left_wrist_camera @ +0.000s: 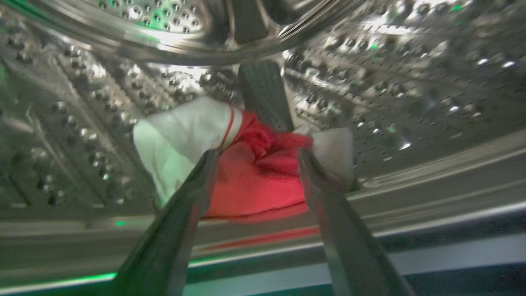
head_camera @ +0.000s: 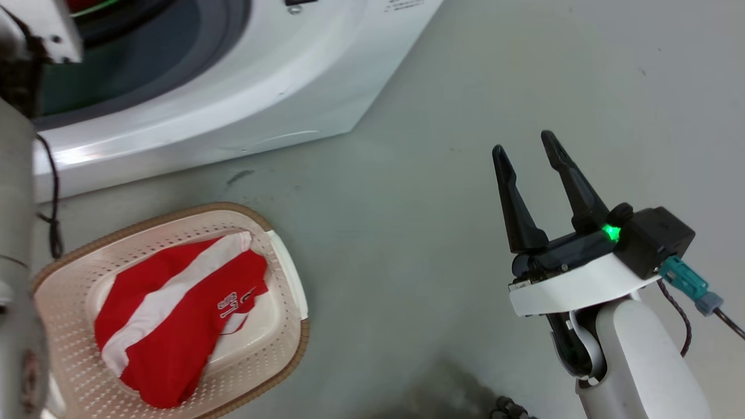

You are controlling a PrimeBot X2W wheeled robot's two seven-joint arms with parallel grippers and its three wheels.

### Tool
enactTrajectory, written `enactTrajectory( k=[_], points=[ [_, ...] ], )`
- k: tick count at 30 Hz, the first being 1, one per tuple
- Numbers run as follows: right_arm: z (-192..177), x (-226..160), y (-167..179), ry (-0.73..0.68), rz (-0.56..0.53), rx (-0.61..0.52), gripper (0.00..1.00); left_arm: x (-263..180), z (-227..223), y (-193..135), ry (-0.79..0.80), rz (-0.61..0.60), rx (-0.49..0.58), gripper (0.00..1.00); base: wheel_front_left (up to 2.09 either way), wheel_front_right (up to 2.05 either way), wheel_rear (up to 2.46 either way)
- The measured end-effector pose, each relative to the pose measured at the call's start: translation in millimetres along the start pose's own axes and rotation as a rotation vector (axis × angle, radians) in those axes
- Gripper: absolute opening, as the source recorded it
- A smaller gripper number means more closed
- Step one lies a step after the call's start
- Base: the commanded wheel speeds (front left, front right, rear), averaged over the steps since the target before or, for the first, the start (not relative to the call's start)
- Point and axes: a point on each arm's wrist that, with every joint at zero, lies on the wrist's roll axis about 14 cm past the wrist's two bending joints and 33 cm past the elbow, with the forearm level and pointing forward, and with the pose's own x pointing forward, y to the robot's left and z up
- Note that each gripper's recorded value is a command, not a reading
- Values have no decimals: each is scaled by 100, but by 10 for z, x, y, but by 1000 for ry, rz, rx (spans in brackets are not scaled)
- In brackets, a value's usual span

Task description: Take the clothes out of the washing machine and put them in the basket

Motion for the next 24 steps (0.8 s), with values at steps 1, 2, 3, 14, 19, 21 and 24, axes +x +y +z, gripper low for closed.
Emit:
enactTrajectory(
  k=[1, 2, 3, 14, 19, 21, 24],
  points=[
    [4, 2, -18, -1, -5, 0, 100, 36, -59, 20, 40, 3, 6, 100, 0, 0, 0],
    [4, -1, -34, -1, -9, -1, 100, 71, -116, 37, 83, 6, 14, 100, 0, 0, 0],
    [-5, -6, -52, 2, -14, -1, 100, 104, -152, 49, 119, 9, 9, 100, 0, 0, 0],
    [-99, -68, -147, 37, -46, 5, 100, 275, -421, 63, 492, 21, 23, 100, 0, 0, 0],
    [-116, -108, -185, 47, -62, 16, 100, 243, -507, 122, 636, 48, 35, 100, 0, 0, 0],
    [-119, -119, -197, 49, -66, 16, 100, 238, -527, 124, 662, 54, 33, 100, 0, 0, 0],
    [-121, -126, -204, 50, -69, 22, 100, 243, -510, 106, 664, 53, 34, 0, 0, 0, 0]
  ],
)
